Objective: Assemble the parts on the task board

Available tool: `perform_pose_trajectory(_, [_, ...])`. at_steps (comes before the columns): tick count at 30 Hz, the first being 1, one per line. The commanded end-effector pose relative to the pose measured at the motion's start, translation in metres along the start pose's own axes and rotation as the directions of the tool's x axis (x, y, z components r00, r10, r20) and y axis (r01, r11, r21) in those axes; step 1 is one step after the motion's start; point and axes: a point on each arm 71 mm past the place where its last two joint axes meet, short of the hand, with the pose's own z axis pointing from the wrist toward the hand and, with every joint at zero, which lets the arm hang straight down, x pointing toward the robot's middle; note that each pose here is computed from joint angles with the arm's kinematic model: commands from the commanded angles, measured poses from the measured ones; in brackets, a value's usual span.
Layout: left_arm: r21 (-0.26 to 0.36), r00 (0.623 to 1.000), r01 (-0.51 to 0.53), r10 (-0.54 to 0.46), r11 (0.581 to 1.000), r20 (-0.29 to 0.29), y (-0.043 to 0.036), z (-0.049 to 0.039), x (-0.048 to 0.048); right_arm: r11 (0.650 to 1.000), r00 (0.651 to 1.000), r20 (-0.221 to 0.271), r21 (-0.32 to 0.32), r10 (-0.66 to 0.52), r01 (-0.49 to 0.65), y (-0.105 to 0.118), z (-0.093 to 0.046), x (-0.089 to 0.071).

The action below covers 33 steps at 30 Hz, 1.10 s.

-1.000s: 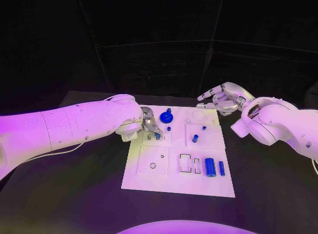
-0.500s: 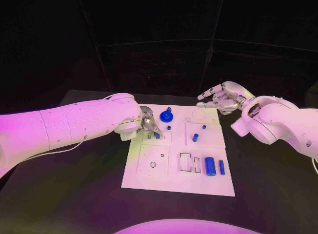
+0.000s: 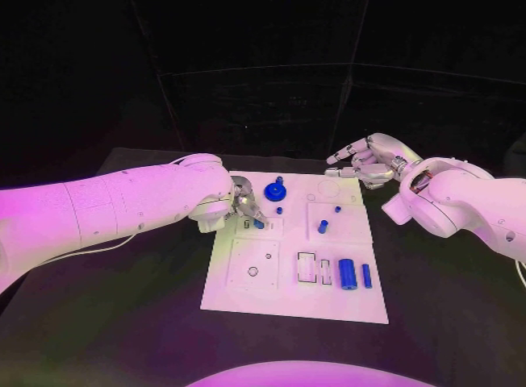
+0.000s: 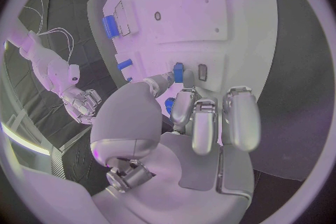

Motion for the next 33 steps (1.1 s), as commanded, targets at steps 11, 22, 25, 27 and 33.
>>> perform_pose_trajectory(11, [-0.013,1.0,-0.021,0.02,1.0,-0.015,-0.0008,0.0003,0.0014,1.0,1.0,-0.004,-0.01,0.003,-0.003,0.0019,-0.0002,-0.0003])
perform_pose_trajectory(22, [-0.015,1.0,-0.023,0.023,1.0,-0.015,-0.003,0.0017,0.001,1.0,1.0,-0.006,-0.01,0.003,-0.003,0.0019,0.0,-0.0001])
perform_pose_trajectory(25, [-0.015,1.0,-0.023,0.023,1.0,-0.013,-0.0038,0.0022,0.0006,1.0,1.0,-0.006,-0.01,0.003,-0.003,0.0019,0.0,-0.0001])
perform_pose_trajectory(27, [-0.016,1.0,-0.023,0.023,1.0,-0.012,-0.0046,0.0026,0.0004,1.0,1.0,-0.006,-0.01,0.003,-0.003,0.0019,0.0001,-0.0001])
perform_pose_trajectory(33, [-0.02,1.0,-0.026,0.026,0.999,-0.014,-0.0062,0.0039,-0.0001,1.0,1.0,-0.007,-0.011,0.003,-0.003,0.0022,0.0004,0.0003])
